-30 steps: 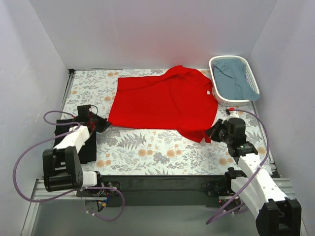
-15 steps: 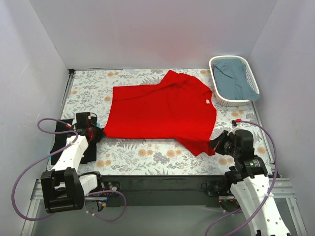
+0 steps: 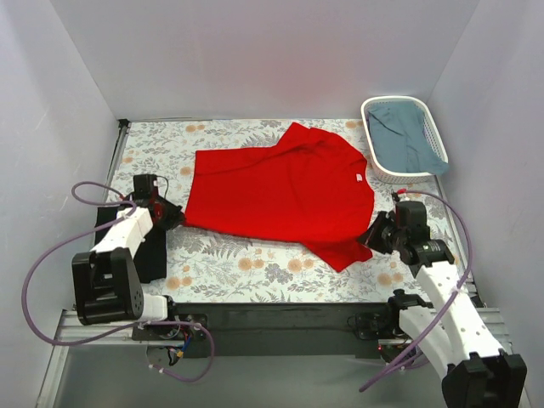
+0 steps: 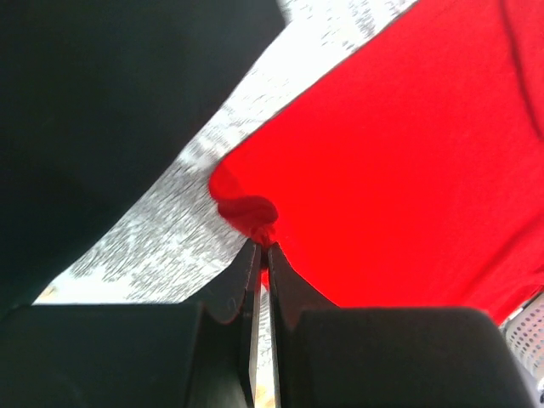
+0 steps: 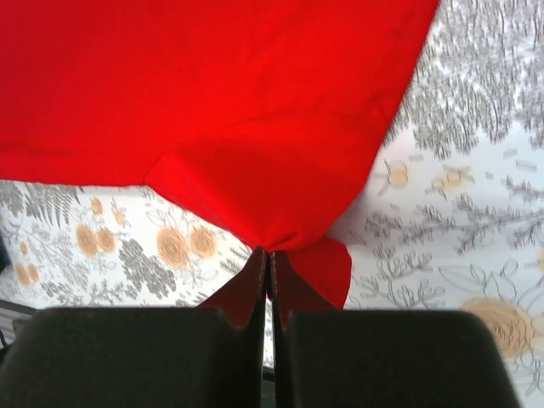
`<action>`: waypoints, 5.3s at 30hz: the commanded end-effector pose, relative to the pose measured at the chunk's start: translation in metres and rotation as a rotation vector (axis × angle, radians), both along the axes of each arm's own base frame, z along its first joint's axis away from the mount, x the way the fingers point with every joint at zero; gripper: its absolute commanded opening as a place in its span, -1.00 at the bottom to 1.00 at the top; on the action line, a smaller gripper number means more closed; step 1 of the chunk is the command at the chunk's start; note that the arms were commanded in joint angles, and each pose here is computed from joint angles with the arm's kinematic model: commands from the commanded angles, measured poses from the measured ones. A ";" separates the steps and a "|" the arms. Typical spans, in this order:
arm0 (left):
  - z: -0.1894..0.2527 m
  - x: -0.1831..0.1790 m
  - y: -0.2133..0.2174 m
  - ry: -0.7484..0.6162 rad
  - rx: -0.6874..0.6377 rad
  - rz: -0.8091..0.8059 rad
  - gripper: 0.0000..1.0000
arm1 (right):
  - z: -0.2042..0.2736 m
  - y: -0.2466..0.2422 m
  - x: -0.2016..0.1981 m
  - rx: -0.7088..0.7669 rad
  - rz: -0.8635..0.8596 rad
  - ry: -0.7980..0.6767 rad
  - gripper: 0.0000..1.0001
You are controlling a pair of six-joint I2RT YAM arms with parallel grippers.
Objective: Fold and stack the t-shirts
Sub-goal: Fold the tshirt
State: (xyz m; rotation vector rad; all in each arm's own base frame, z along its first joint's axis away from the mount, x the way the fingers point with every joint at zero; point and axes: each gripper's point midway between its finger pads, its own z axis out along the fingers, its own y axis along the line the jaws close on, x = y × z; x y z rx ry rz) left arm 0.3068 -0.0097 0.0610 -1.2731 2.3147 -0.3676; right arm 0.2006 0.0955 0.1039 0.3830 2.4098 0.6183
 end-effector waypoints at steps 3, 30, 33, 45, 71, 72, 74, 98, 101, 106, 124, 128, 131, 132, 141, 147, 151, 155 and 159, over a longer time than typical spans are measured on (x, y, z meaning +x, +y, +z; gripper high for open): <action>0.015 0.040 0.000 -0.061 -0.009 -0.031 -1.00 | 0.044 0.001 0.060 -0.026 -0.002 -0.164 -0.97; 0.003 0.128 -0.002 -0.025 -0.078 -0.035 -1.00 | 0.033 0.006 0.152 -0.069 -0.009 -0.098 -0.97; 0.002 0.134 -0.006 -0.025 -0.081 -0.042 -1.00 | 0.032 0.004 0.156 -0.068 -0.014 -0.096 -0.97; -0.001 0.149 -0.014 -0.023 -0.092 -0.052 -1.00 | 0.023 -0.001 0.166 -0.066 -0.014 -0.080 -0.97; -0.003 0.162 -0.010 -0.033 -0.079 -0.049 -1.00 | 0.014 -0.003 0.198 -0.019 -0.014 -0.068 -0.97; -0.001 0.163 -0.011 -0.039 -0.077 -0.050 -1.00 | 0.015 -0.004 0.200 -0.021 -0.016 -0.070 -0.97; -0.001 0.163 -0.010 -0.038 -0.077 -0.048 -1.00 | 0.016 -0.004 0.202 -0.022 -0.015 -0.073 -0.97; -0.009 0.160 -0.011 -0.021 -0.084 -0.045 -1.00 | 0.013 0.003 0.226 -0.007 0.012 -0.075 -0.97; -0.010 0.160 -0.011 -0.020 -0.085 -0.046 -1.00 | 0.010 0.003 0.230 -0.007 0.012 -0.070 -0.97; -0.011 0.160 -0.011 -0.018 -0.084 -0.045 -1.00 | 0.001 0.000 0.234 -0.027 0.002 -0.055 -0.97; -0.015 0.161 -0.013 -0.021 -0.091 -0.059 -1.00 | 0.009 0.004 0.253 -0.020 0.021 -0.080 -0.97; -0.016 0.160 -0.014 -0.019 -0.092 -0.061 -1.00 | 0.003 0.005 0.257 -0.019 0.024 -0.070 -0.97; -0.014 0.162 -0.013 -0.028 -0.089 -0.067 -0.96 | 0.000 0.004 0.257 -0.023 0.023 -0.064 -0.97; -0.014 0.162 -0.014 -0.028 -0.092 -0.069 -0.90 | -0.001 0.004 0.258 -0.028 0.022 -0.064 -0.97; 0.025 0.155 0.001 -0.085 0.002 -0.045 0.23 | 0.022 -0.001 0.259 -0.069 0.032 -0.089 0.36; 0.026 0.086 0.022 -0.012 0.097 0.098 0.13 | 0.030 -0.012 0.205 -0.094 -0.004 -0.082 0.32; 0.014 0.073 0.013 0.011 0.091 0.078 0.04 | 0.021 -0.017 0.178 -0.101 -0.018 -0.063 0.15; -0.005 0.068 0.006 0.048 0.079 0.067 -0.04 | 0.007 -0.018 0.151 -0.102 -0.020 -0.041 0.13; -0.016 0.075 0.003 0.054 0.070 0.064 -0.06 | -0.004 -0.019 0.134 -0.101 -0.022 -0.027 0.11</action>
